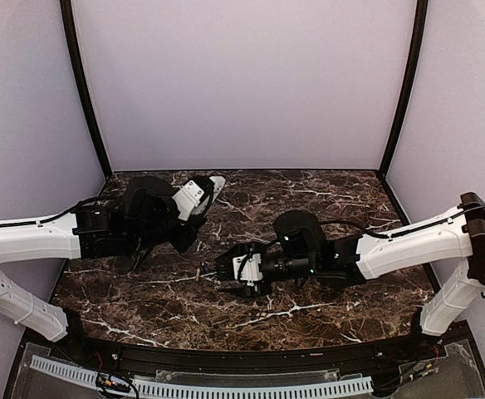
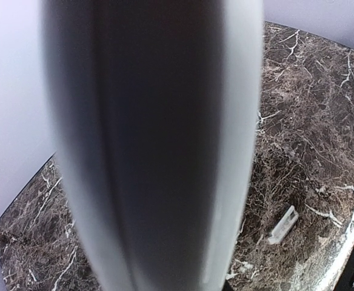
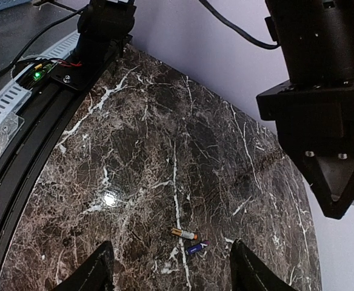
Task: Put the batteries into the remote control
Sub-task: Remove the battery cover from the remote control, then pass from the left arm to the right
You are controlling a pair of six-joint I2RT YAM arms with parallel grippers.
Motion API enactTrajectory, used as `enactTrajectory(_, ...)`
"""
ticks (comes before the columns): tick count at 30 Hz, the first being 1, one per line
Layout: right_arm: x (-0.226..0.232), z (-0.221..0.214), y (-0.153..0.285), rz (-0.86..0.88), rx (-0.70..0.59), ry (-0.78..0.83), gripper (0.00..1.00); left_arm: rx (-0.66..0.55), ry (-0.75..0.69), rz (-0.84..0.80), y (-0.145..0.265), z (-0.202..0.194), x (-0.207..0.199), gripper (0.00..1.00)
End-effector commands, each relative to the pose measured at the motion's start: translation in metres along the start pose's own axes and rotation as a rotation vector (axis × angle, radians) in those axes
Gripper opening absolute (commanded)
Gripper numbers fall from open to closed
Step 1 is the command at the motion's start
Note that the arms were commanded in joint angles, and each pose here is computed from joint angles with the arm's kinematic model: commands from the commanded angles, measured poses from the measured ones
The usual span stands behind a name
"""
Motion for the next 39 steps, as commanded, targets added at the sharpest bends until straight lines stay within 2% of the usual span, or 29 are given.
enactTrajectory(1, -0.004, 0.003, 0.009, -0.040, -0.001, -0.038, 0.62, -0.008, -0.013, 0.034, -0.006, 0.004, 0.003, 0.00)
enactTrajectory(10, -0.023, -0.002, 0.025, -0.171, 0.047, -0.118, 0.63, 0.045, 0.009, 0.015, -0.017, -0.008, 0.000, 0.00)
enactTrajectory(14, -0.031, 0.018, 0.043, -0.186, -0.016, -0.139, 0.66, 0.008, 0.057, -0.078, -0.010, -0.001, -0.007, 0.00)
enactTrajectory(17, -0.044, 0.045, 0.067, -0.227, -0.121, -0.150, 0.74, -0.019, 0.092, -0.182, -0.001, 0.003, -0.014, 0.00)
enactTrajectory(21, -0.088, 0.062, 0.107, -0.257, -0.236, -0.417, 0.89, -0.064, 0.158, -0.300, 0.013, 0.010, -0.023, 0.00)
enactTrajectory(24, -0.115, 0.068, 0.116, -0.222, -0.229, -0.585, 0.93, -0.134, 0.164, -0.439, 0.028, 0.016, -0.033, 0.00)
enactTrajectory(27, -0.120, 0.070, 0.102, -0.136, -0.163, -0.648, 0.94, -0.179, 0.166, -0.535, 0.039, 0.020, -0.041, 0.00)
enactTrajectory(30, -0.117, 0.071, 0.088, -0.020, -0.135, -0.695, 0.91, -0.216, 0.170, -0.554, 0.047, 0.024, -0.039, 0.00)
enactTrajectory(33, -0.114, 0.080, 0.082, 0.081, -0.184, -0.702, 0.85, -0.222, 0.174, -0.568, 0.051, 0.023, -0.040, 0.00)
enactTrajectory(39, -0.105, 0.095, 0.077, 0.192, -0.282, -0.665, 0.65, -0.215, 0.181, -0.603, 0.054, 0.019, -0.043, 0.00)
Point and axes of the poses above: each gripper's point midway between its finger pads, its own y axis back along the fingers, its own x axis along the line the jaws close on, z = x × y, the point moved 6 cm from there along y, back along the fingers, and after that the axes turned 6 degrees about -y, right-handed, at the moved point
